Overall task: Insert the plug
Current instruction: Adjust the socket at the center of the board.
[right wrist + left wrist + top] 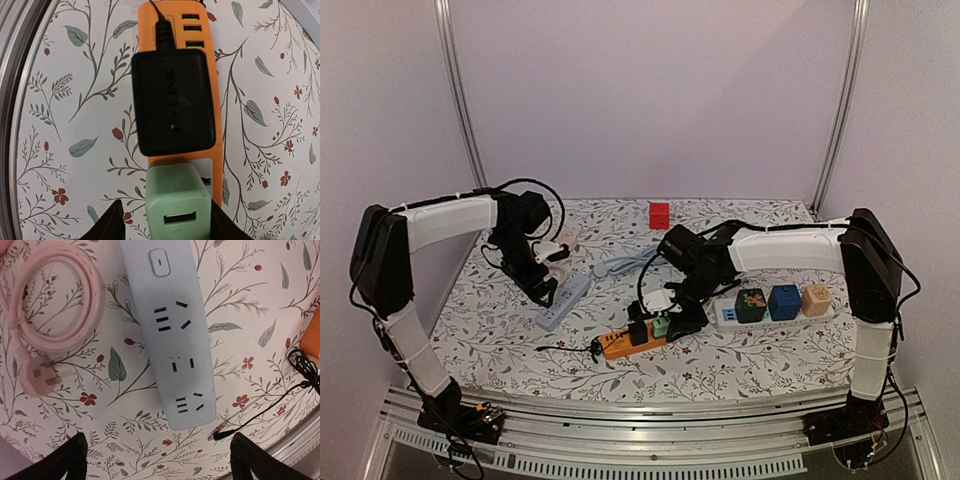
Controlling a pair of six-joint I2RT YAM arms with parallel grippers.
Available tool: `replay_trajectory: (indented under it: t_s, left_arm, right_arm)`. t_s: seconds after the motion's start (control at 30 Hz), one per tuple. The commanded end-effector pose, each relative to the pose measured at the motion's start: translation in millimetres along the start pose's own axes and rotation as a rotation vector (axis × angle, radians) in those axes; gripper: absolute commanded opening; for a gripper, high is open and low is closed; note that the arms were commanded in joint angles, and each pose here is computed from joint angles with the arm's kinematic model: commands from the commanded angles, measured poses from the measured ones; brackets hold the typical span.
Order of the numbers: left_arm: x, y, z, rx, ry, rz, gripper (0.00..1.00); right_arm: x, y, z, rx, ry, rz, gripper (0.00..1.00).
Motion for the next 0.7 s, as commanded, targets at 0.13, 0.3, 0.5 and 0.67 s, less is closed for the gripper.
replay_trajectory:
  t_s: [0.13, 0.3, 0.5, 0.67]
  left_arm:
    - [28.1, -13.9, -55.7, -0.023, 0.101, -0.009, 0.98]
    - [32.9, -20.2, -70.7, -0.046, 0.127, -0.027, 0.94]
    - [31.1, -38.1, -84.3, -0.074, 0.161, -0.104, 0.65]
    - [28.6, -54.8, -87.4, -0.092, 0.171, -0.189, 0.36]
  right_arm:
    - [7.8, -0.7, 38.4, -0.075, -0.045, -0.009, 0.79]
    - [24.5, -2.5, 78.1, -0.160, -0.135, 0.018, 0.99]
    - [34.3, -71.0, 153.7, -0.395, -0.397, -0.301, 0.99]
    - [11.0, -135.0, 184.1, -0.553, -0.475, -0.697, 0.99]
Point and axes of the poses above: each gripper's point midway between its finger pads, its own z axis back along the fingers, its own y axis along the line the jaws close on, x = y × z, the point moved 5 cm from there along z, back along the fingers, and after that the axes turned 2 degrees about -z, right-handed, at the moved point
